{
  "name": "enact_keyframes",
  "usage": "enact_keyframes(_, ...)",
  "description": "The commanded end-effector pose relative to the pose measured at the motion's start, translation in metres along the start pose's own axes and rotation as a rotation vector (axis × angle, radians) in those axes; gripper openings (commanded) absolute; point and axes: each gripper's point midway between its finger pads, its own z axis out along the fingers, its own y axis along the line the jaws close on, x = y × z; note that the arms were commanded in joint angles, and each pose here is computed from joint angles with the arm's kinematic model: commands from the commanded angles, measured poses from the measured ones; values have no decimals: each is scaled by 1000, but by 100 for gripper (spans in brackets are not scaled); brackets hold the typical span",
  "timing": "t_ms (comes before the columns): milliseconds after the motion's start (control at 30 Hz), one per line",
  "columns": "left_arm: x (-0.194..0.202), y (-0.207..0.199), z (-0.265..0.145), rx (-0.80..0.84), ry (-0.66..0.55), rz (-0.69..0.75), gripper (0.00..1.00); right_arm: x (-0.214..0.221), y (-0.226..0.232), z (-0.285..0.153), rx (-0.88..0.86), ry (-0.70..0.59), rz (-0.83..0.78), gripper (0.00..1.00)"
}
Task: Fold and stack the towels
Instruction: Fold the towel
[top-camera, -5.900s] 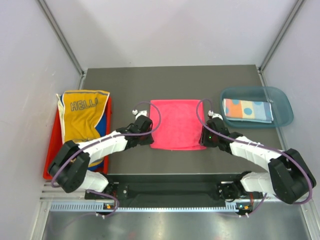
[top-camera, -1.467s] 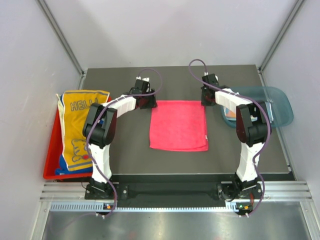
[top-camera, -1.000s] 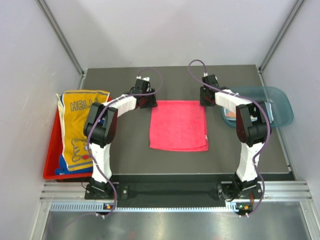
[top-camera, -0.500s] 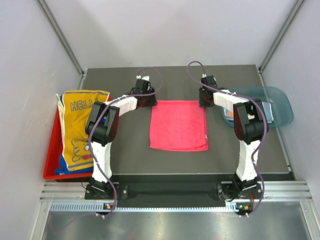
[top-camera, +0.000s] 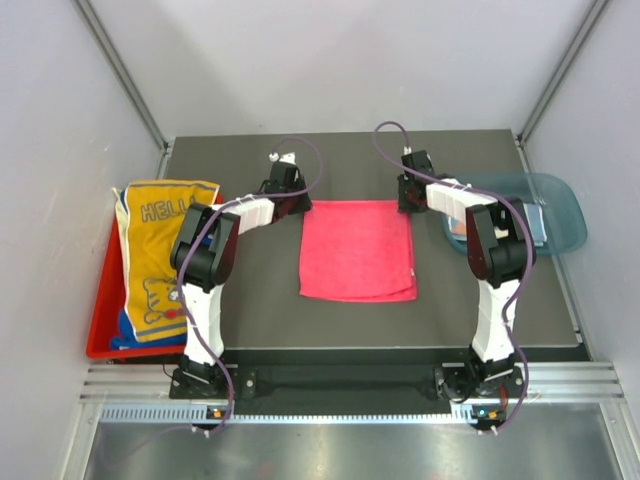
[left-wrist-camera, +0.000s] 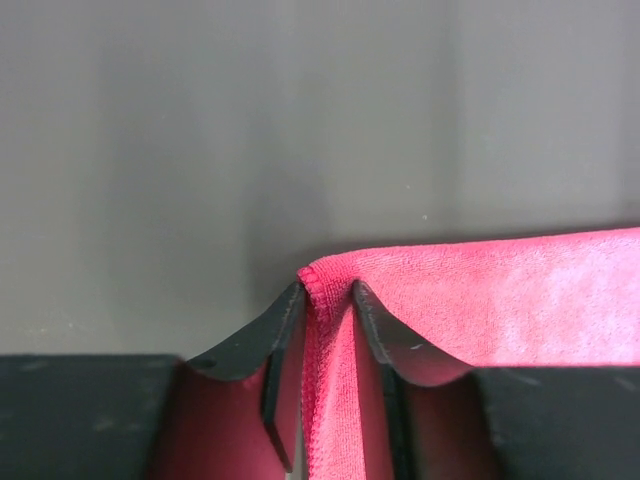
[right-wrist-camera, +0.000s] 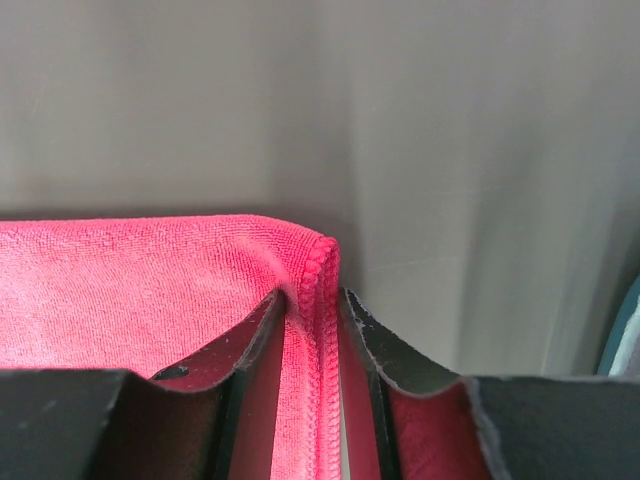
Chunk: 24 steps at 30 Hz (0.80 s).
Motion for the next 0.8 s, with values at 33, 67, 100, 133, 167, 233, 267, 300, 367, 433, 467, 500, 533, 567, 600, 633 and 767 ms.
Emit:
enact_keyframes(33,26,17,4,-46,51,-27,27,-13,5,8,-29,-25,1,28)
enact_keyframes(67,28,17,4,-48,54,-29,24,-13,5,9,-32,-24,2,27)
enact_keyframes(100,28,17,4,-47,52,-36,20,-11,7,10,-40,-20,3,23)
enact_keyframes(133,27,18,4,-53,47,-41,18,-12,9,9,-46,-22,4,20)
enact_keyframes(167,25,22,3,-79,33,-47,11,-11,8,10,-50,-19,5,17)
enact_keyframes(233,24,27,2,-104,21,-55,3,-10,11,10,-63,-17,5,10)
enact_keyframes(267,21,28,1,-111,13,-65,0,-9,11,11,-65,-16,6,9)
enact_keyframes(300,18,28,0,-117,3,-66,0,-8,11,12,-67,-12,7,7)
enact_keyframes(367,14,30,0,-131,-9,-68,0,-9,14,12,-78,-14,7,4)
enact_keyframes(433,5,30,-1,-138,-27,-66,0,-11,15,12,-80,-17,7,2)
enact_keyframes(467,4,31,0,-152,-31,-60,0,-14,17,11,-87,-25,6,2)
enact_keyframes(500,-3,29,0,-150,-43,-57,0,-15,16,11,-85,-28,5,1)
enact_keyframes(533,-6,30,1,-154,-50,-56,0,-18,16,11,-86,-33,8,1)
enact_keyframes(567,-9,32,3,-162,-54,-53,0,-22,16,11,-90,-39,10,1)
enact_keyframes(600,-18,29,4,-156,-73,-54,0,-26,17,10,-96,-49,12,1)
enact_keyframes(633,-24,28,5,-155,-83,-55,0,-28,17,10,-98,-54,14,1)
enact_keyframes(767,-43,32,8,-163,-120,-49,0,-48,19,9,-124,-92,30,1)
